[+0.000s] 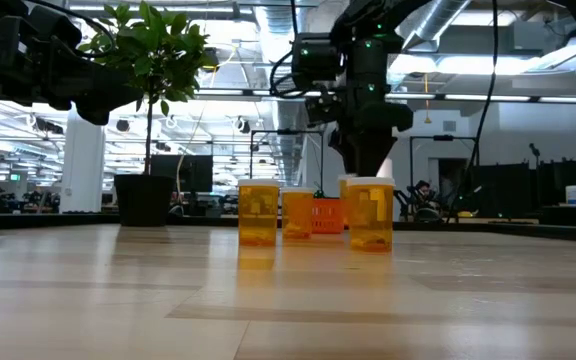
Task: Pick and place pill bottles into a basket
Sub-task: Put the orange pill bottle into the orange basket
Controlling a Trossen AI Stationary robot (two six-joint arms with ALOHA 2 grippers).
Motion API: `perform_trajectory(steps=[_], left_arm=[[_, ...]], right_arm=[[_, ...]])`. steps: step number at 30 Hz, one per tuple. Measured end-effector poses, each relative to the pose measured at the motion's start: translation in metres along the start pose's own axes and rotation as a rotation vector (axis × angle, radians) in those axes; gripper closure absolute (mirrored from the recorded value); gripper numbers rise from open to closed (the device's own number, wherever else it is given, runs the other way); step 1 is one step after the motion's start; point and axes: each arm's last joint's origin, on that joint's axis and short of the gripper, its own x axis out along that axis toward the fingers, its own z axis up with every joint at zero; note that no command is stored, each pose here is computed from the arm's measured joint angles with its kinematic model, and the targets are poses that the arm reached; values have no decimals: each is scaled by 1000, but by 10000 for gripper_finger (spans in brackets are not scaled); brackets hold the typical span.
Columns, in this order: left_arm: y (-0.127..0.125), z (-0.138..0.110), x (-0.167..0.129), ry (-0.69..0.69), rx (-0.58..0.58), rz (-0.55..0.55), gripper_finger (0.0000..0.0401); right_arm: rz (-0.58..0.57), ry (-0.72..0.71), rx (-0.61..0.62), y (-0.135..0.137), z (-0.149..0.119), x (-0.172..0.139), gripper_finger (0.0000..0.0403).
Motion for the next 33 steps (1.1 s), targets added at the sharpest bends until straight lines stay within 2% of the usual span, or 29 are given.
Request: perform_trajectory(steps=[3,7,17,21,33], left_arm=[[0,0,0,0,0,0,193],[0,0,0,0,0,0,193],[0,0,0,0,0,0,193],[0,0,0,0,0,0,193],[0,0,0,0,0,0,193]], right_arm=[[-26,3,-18,-4,2,-8,191],[-45,-29,8,-17,4,-21,212],[-90,-77,40,-58,-4,-49,197],[-115,-103,50,-75,-9,-59,207],[-144,-117,58,-108,-27,-65,198]])
